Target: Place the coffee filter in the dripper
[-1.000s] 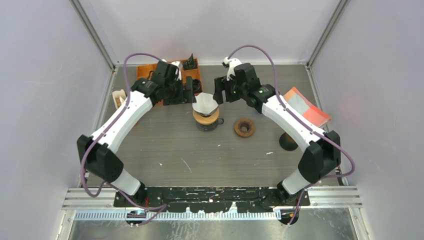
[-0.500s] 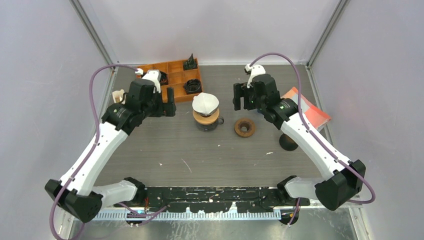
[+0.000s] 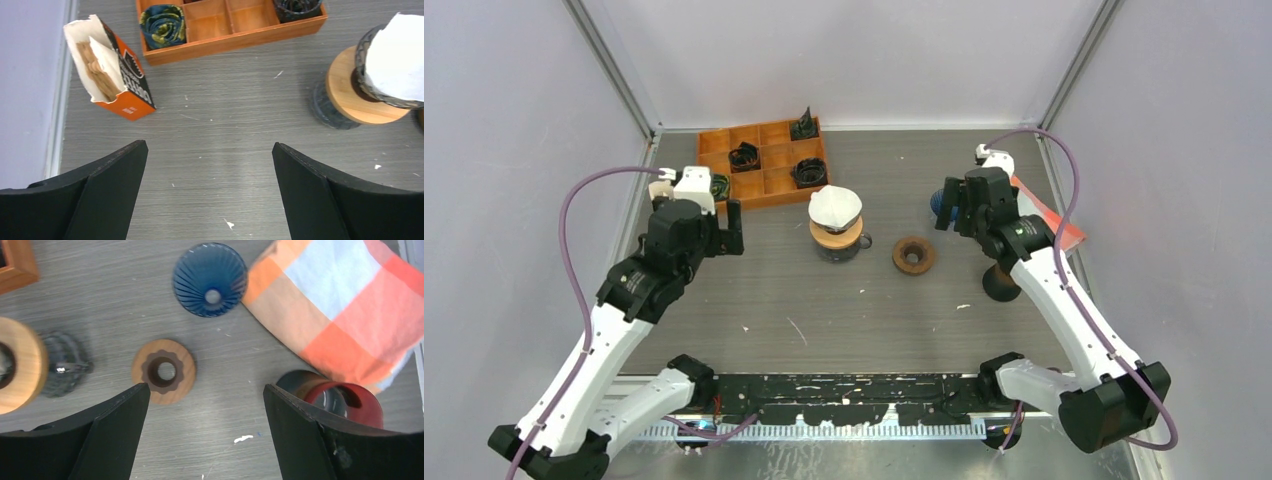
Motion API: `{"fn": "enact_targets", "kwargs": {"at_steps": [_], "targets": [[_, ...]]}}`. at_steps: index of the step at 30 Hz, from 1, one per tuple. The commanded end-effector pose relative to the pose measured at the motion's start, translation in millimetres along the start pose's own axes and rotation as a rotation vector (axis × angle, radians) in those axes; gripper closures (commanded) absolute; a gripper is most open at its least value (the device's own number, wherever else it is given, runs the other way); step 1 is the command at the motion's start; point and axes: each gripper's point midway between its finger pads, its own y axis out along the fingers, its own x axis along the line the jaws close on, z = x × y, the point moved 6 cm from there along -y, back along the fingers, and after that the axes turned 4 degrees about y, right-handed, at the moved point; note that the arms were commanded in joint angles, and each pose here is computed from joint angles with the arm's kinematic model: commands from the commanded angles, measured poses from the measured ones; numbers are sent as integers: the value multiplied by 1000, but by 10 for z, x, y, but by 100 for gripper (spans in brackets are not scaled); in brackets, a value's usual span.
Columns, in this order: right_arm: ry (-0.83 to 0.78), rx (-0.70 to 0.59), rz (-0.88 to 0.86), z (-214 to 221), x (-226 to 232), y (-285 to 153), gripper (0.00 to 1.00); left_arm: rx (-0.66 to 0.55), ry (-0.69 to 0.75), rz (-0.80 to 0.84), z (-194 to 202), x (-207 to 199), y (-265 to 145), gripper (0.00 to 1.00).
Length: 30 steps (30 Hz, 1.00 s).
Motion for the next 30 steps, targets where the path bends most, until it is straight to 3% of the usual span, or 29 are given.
{"fn": "enact_targets", "kwargs": {"at_steps": [1, 19, 27, 30], "targets": [[103, 23, 100, 86, -245, -2, 11, -126, -24, -86, -130, 129, -25, 1], [293, 185, 293, 493, -914, 340, 33, -165, -33, -169, -53, 251, -63, 1], [321, 257, 264, 616, -965, 518, 50, -161, -28, -169, -42, 246, -46, 1], [304, 272, 263, 661, -974, 568, 60, -165, -28, -173, -42, 249, -44, 1]]}}
